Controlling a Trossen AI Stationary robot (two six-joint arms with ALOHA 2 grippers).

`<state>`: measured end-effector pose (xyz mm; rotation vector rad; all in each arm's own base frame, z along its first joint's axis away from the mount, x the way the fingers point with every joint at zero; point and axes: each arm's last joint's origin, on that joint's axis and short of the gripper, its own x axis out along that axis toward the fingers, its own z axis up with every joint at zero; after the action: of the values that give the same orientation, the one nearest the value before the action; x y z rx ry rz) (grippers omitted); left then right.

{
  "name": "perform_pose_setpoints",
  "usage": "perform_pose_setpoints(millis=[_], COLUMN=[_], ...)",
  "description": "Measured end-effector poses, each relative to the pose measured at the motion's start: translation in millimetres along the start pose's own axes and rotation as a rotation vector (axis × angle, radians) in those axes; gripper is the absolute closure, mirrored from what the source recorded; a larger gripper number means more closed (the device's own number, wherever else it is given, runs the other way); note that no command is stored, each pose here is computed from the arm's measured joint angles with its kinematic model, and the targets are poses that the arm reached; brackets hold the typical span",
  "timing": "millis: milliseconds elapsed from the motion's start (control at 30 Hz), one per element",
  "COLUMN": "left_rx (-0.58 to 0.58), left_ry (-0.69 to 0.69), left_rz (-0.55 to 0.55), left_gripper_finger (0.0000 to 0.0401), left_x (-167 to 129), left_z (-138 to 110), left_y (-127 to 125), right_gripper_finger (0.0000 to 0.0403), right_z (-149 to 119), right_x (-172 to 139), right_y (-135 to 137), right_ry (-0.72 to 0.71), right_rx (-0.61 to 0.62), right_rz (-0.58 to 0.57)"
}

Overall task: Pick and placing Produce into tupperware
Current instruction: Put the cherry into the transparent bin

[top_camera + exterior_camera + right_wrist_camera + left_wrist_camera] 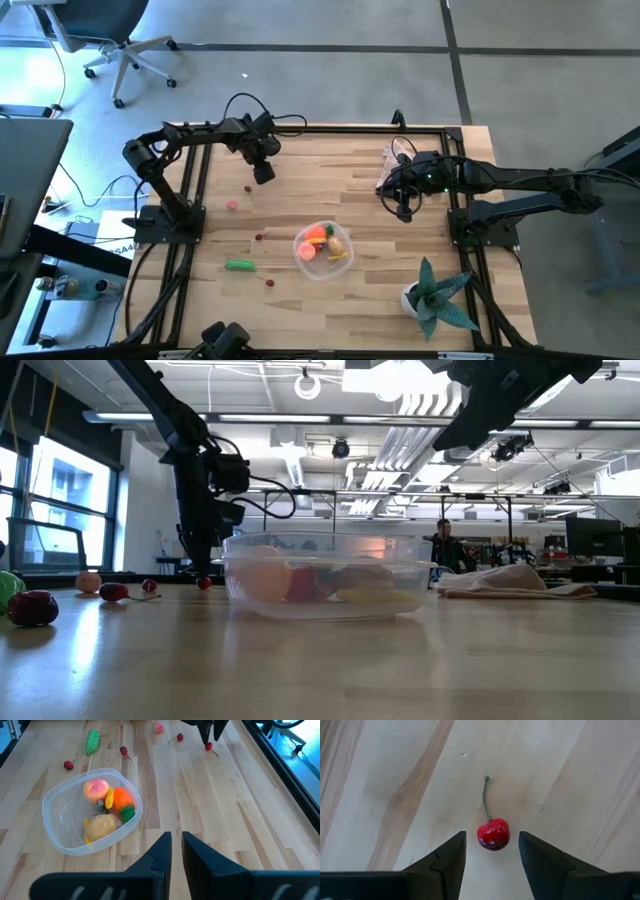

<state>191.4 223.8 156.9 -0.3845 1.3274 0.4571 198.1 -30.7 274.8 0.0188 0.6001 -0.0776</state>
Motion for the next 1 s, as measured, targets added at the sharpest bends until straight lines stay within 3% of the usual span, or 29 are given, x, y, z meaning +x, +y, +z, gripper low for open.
perform_pose_setpoints(millis=[333,1000], left_rx=[-0.005,-0.005], left_ry=[0.042,0.015], left_rz=[-0.025,0.021], left_gripper_finger=[0.0228,0.0229], left_x=[21,23], left_z=[2,5], left_y=[2,4], right_gripper_finger=[0.0371,0.0371], right_z=[0,0], right_x=[0,0], right_y=[0,0], right_ry=[0.0,0.0], right_rx=[0.0,0.0], right_rz=[0.0,0.0])
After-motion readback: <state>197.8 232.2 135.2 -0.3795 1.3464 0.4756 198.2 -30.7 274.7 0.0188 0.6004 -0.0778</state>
